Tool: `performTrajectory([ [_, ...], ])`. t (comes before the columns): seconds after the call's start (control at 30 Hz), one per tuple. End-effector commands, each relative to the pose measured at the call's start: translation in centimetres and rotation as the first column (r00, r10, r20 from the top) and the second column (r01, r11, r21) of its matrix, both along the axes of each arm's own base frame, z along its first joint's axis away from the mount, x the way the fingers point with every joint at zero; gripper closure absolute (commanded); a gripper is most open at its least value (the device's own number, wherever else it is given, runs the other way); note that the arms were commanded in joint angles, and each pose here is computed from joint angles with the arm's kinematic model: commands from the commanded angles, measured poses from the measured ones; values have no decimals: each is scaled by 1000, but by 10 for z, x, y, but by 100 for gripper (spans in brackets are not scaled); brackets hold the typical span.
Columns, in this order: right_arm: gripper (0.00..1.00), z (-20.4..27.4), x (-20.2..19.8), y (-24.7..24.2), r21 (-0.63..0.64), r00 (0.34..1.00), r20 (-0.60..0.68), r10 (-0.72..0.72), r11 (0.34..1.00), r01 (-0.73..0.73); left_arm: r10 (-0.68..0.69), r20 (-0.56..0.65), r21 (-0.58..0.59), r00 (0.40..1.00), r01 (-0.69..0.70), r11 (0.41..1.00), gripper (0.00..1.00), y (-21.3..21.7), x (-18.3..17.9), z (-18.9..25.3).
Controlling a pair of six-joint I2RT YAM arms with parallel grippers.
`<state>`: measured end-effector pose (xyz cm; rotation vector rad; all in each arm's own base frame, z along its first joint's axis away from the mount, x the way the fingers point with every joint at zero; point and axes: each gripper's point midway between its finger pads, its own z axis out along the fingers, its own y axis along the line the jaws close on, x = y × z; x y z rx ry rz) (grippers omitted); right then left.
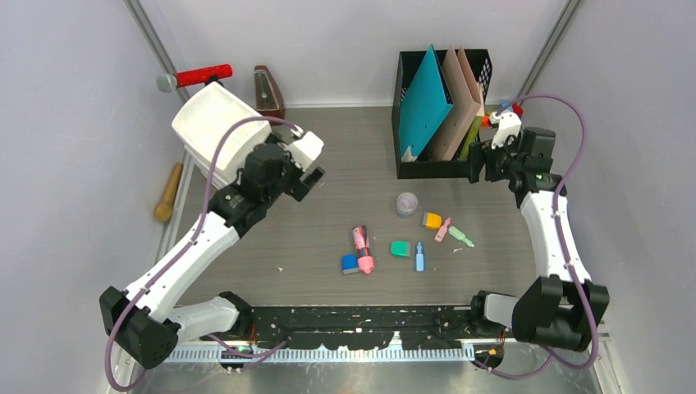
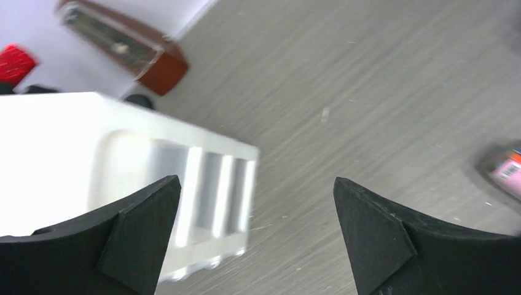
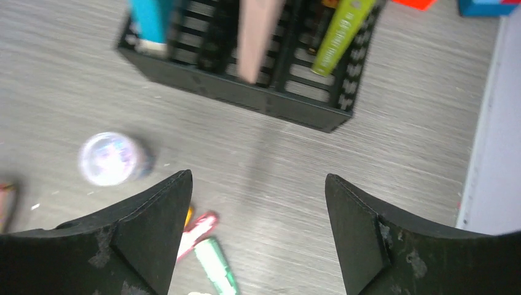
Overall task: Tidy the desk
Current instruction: Move the storage box to the center of the board.
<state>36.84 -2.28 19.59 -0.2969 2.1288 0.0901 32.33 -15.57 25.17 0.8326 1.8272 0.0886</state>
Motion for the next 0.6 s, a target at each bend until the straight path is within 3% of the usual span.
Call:
performTrajectory([
  [0.0,15,20,-33,49,150,987,13,163,975,-163,208,33,7,978,-208,978,0,66,5,49],
  [0.1,15,26,-40,67,183,979,25,203,962,-204,267,1,-43,964,-266,963,0,96,15,67],
  [0.27,15,26,-45,79,213,973,28,228,950,-229,300,-71,-26,951,-303,953,0,124,33,75],
  [0.57,15,19,-49,79,211,973,18,230,950,-229,274,-262,9,925,-282,959,7,136,55,33],
])
